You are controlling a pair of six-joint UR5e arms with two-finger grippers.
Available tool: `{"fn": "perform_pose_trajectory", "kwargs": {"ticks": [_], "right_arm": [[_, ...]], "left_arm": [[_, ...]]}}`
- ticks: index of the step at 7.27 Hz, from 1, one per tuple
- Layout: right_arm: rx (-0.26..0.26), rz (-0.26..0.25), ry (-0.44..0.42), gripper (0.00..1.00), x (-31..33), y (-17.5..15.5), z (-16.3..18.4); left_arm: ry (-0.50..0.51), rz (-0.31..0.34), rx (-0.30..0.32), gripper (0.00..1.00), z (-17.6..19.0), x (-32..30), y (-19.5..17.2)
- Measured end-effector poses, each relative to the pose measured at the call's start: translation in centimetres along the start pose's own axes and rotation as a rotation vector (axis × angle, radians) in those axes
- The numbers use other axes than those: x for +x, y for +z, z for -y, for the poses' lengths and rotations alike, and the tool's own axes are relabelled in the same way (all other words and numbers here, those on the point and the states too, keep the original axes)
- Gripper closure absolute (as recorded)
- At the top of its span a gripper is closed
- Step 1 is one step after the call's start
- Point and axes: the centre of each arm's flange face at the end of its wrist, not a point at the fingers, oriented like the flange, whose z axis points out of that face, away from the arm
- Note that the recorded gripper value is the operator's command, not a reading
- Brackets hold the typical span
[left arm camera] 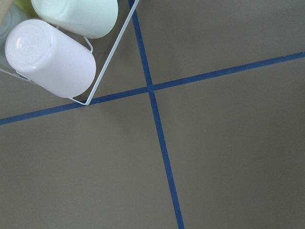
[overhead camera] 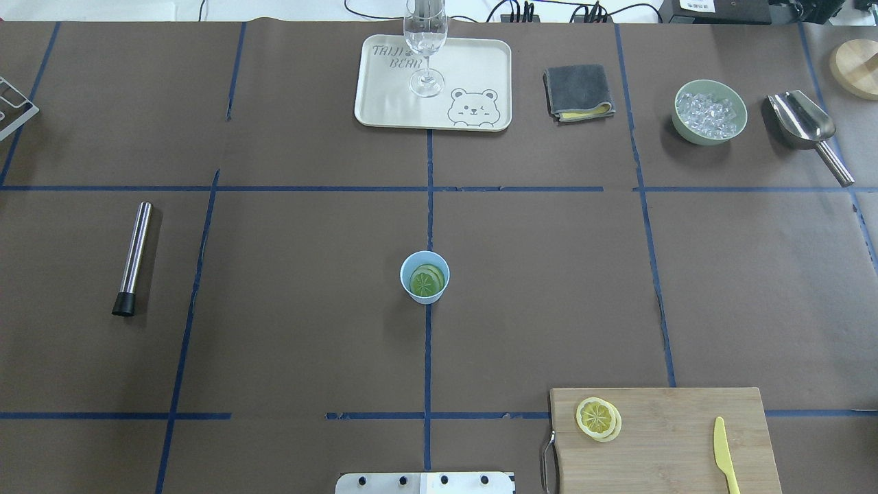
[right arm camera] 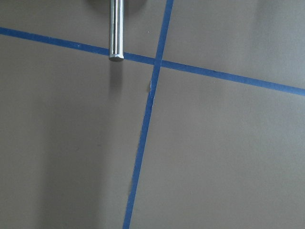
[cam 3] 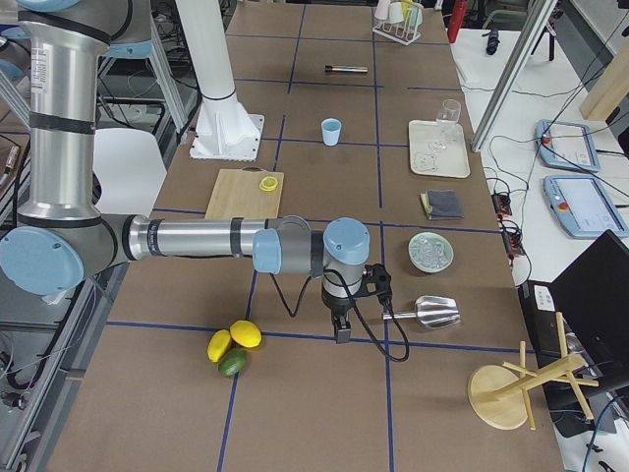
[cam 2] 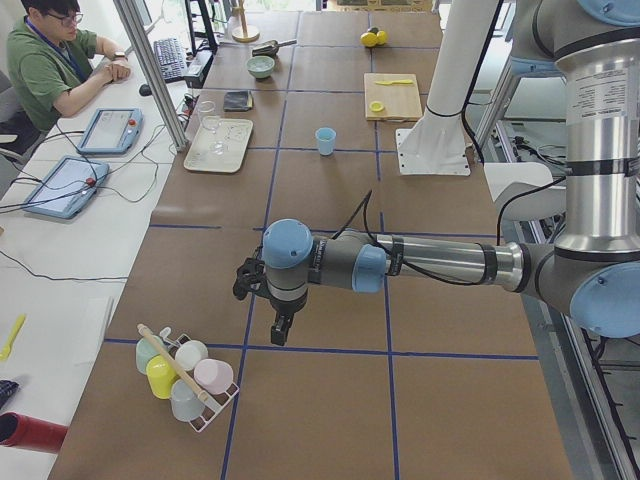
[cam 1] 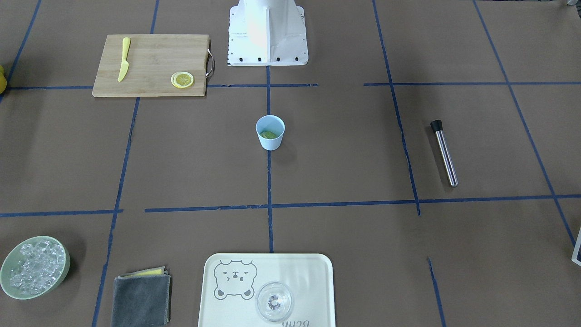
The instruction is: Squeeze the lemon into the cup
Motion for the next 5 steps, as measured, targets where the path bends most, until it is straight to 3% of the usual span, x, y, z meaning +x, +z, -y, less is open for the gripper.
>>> {"fn": "perform_pose_trajectory", "kwargs": {"ticks": [5], "right_arm": [[-0.009, 0.004, 0.006, 0.0, 0.26, 0.4, -0.2]], "left_arm": [[0.002, -0.001, 0.003, 0.0, 0.1, 0.13, -0.13]]}}
